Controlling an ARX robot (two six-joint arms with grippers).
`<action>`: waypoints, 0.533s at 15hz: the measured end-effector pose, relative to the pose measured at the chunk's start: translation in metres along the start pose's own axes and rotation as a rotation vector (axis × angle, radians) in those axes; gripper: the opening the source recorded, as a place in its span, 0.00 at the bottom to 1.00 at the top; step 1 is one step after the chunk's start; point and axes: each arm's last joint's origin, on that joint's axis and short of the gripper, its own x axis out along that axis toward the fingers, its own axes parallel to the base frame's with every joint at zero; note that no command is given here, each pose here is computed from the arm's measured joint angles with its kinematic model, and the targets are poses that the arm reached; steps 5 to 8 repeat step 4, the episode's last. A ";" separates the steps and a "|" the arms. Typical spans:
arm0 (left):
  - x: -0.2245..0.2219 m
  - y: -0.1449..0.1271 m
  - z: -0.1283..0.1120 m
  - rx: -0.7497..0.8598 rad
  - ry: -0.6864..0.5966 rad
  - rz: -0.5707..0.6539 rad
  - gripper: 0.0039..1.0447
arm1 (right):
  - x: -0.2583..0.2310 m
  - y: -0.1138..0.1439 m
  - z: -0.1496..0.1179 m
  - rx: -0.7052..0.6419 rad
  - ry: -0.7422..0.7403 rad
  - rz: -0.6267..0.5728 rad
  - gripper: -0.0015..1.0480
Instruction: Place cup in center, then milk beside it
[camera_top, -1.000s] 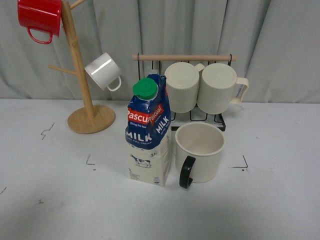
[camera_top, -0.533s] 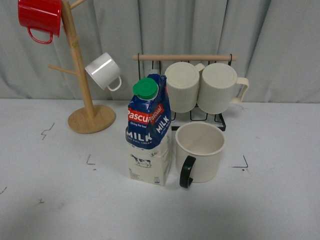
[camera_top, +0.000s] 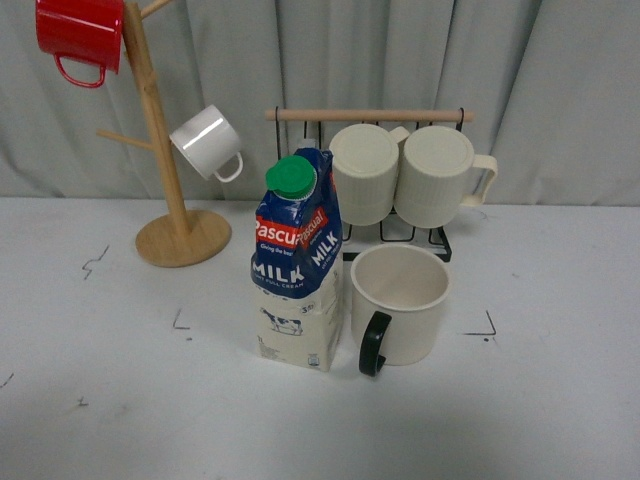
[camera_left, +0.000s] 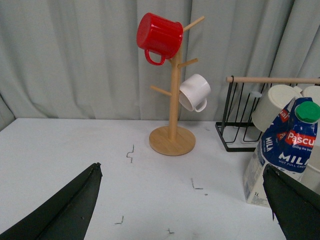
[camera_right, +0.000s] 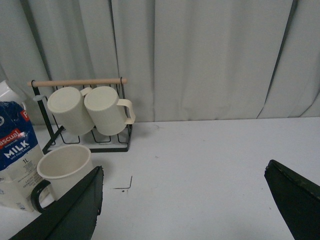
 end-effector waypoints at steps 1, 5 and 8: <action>0.000 0.000 0.000 0.000 0.000 0.000 0.94 | 0.000 0.000 0.000 0.000 0.000 0.000 0.94; 0.000 0.000 0.000 0.000 0.000 0.000 0.94 | 0.000 0.000 0.000 0.000 0.000 0.000 0.94; 0.000 0.000 0.000 0.000 0.000 0.000 0.94 | 0.000 0.000 0.000 0.000 0.000 0.000 0.94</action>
